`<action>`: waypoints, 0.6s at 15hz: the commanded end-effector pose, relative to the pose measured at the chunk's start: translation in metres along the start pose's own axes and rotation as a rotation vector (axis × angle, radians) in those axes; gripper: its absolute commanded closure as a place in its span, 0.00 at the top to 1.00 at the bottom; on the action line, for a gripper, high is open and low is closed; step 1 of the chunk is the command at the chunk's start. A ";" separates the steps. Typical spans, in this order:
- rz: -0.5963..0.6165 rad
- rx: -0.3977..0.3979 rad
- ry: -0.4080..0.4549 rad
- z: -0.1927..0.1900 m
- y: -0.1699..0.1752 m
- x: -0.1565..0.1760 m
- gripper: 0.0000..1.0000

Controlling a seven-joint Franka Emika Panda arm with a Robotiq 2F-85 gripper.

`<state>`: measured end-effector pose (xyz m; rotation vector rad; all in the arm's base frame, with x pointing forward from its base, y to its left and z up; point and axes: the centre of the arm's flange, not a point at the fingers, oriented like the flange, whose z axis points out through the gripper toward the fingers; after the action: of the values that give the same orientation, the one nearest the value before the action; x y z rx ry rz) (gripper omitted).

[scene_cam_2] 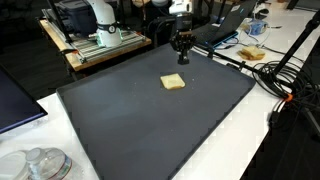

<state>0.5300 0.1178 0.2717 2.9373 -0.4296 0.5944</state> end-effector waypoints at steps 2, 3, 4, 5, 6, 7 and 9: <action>0.021 0.107 -0.033 -0.032 0.044 -0.002 0.06; 0.024 0.118 -0.040 -0.035 0.051 -0.002 0.07; 0.026 0.125 -0.052 -0.037 0.057 -0.003 0.07; 0.025 0.138 -0.064 -0.039 0.063 -0.005 0.07; 0.037 0.147 -0.074 -0.040 0.067 -0.005 0.07; 0.077 0.138 -0.081 -0.039 0.073 -0.003 0.06; 0.061 0.127 -0.073 -0.023 0.057 -0.004 0.21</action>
<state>0.5013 0.0677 0.2941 3.0852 -0.5089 0.5423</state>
